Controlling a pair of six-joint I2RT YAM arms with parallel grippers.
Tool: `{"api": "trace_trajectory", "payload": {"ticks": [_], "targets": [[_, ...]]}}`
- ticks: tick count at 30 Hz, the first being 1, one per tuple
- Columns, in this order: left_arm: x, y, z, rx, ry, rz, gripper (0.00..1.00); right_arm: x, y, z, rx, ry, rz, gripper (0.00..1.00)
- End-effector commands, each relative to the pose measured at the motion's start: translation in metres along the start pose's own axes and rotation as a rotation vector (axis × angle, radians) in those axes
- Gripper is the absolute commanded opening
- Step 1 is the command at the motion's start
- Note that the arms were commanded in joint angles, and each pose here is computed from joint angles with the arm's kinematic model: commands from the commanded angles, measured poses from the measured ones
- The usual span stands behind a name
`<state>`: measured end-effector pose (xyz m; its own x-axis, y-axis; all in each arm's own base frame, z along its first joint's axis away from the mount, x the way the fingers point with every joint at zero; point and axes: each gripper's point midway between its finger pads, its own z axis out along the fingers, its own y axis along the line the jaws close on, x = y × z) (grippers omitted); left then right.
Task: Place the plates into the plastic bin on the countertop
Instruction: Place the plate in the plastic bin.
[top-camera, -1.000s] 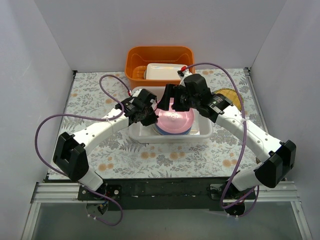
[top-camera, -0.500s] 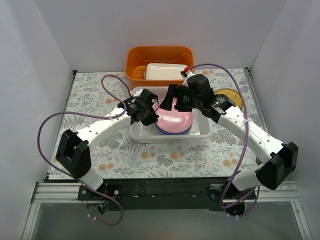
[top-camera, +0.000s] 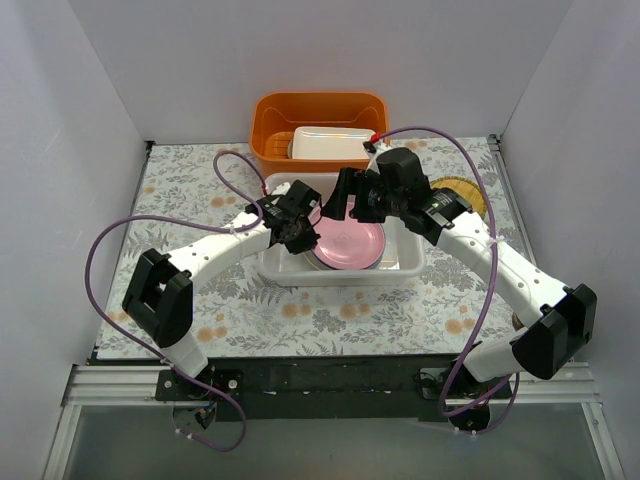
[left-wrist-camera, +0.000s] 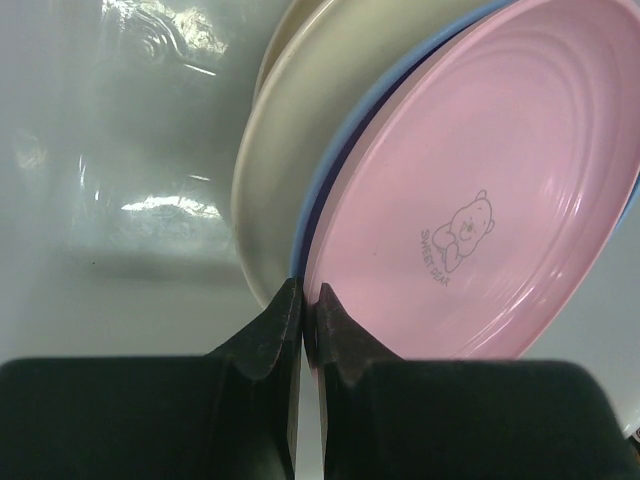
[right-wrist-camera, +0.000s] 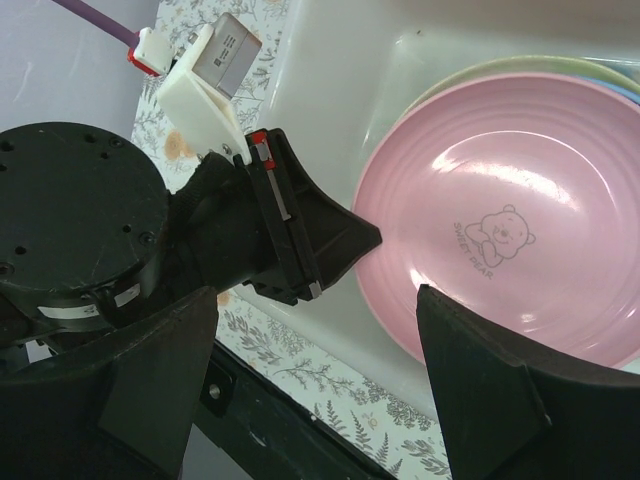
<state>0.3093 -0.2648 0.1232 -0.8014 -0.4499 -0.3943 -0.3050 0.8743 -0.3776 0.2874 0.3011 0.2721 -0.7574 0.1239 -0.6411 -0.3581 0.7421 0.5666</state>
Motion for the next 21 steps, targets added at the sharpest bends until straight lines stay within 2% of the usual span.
{"api": "trace_trajectory", "payload": {"ticks": [1,5,7,8,9,11,12,13,21], "targets": [[-0.013,-0.017,-0.009,0.047,-0.039,-0.001,0.0,-0.005,0.001,-0.003,-0.024,-0.019,-0.023,0.88],[-0.016,-0.014,-0.009,0.018,-0.05,0.002,0.0,-0.004,-0.001,-0.004,-0.022,-0.018,-0.021,0.88],[-0.02,-0.014,-0.015,0.014,-0.061,0.006,0.14,-0.005,-0.002,-0.005,-0.022,-0.022,-0.02,0.88],[-0.022,-0.016,-0.017,0.02,-0.066,0.009,0.23,-0.005,-0.002,-0.005,-0.022,-0.022,-0.02,0.88],[-0.023,-0.016,-0.019,0.024,-0.07,0.012,0.46,-0.006,-0.003,-0.005,-0.022,-0.024,-0.018,0.88],[-0.027,-0.019,-0.027,0.042,-0.081,0.011,0.73,-0.006,-0.003,-0.005,-0.024,-0.025,-0.018,0.88],[-0.029,-0.019,-0.029,0.043,-0.091,0.009,0.83,-0.006,-0.003,-0.006,-0.024,-0.027,-0.017,0.88],[-0.029,-0.02,-0.031,0.05,-0.093,0.009,0.98,-0.006,-0.003,-0.006,-0.025,-0.026,-0.015,0.88],[-0.034,-0.021,-0.042,0.071,-0.114,0.0,0.98,-0.006,-0.005,-0.008,-0.023,-0.03,-0.013,0.88]]}}
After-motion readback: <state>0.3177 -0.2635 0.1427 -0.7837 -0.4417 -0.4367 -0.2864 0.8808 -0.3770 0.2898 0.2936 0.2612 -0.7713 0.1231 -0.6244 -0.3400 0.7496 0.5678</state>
